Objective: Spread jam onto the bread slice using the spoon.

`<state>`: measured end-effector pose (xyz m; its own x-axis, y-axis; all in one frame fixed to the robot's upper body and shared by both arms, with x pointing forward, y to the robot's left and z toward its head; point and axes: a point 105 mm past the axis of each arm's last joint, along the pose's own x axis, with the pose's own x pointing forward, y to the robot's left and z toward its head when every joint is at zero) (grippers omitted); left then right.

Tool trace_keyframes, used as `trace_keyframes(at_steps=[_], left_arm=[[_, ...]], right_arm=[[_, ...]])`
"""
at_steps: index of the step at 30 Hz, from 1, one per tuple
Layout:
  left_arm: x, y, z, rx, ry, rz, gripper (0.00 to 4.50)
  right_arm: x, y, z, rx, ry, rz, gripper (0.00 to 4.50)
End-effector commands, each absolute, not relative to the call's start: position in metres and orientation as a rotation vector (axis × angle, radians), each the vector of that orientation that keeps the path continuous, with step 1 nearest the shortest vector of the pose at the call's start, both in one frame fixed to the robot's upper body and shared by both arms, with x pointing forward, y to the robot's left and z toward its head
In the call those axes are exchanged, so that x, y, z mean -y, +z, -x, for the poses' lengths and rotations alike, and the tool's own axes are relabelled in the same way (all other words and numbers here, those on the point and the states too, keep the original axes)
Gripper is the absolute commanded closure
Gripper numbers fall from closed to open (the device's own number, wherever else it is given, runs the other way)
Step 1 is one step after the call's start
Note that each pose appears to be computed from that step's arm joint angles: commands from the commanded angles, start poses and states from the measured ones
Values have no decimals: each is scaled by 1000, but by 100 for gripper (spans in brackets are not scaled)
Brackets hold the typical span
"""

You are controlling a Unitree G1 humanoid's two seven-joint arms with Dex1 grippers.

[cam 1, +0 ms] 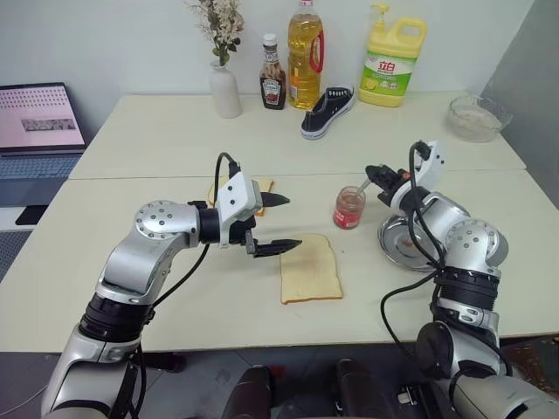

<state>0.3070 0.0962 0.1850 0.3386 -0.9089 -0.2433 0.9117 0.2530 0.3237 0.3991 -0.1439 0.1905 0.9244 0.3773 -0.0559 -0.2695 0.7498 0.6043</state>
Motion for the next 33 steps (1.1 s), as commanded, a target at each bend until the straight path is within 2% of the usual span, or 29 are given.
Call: trace_keyframes(at_steps=[1,33], left_arm=[[-95,196,-306,45,-1239,-470,0],[-99,199,-308,32,-1252,-493,0]], right_arm=[[143,217,-396,-107,389,-680,448],[189,224,-392,-49,288,-901,448]])
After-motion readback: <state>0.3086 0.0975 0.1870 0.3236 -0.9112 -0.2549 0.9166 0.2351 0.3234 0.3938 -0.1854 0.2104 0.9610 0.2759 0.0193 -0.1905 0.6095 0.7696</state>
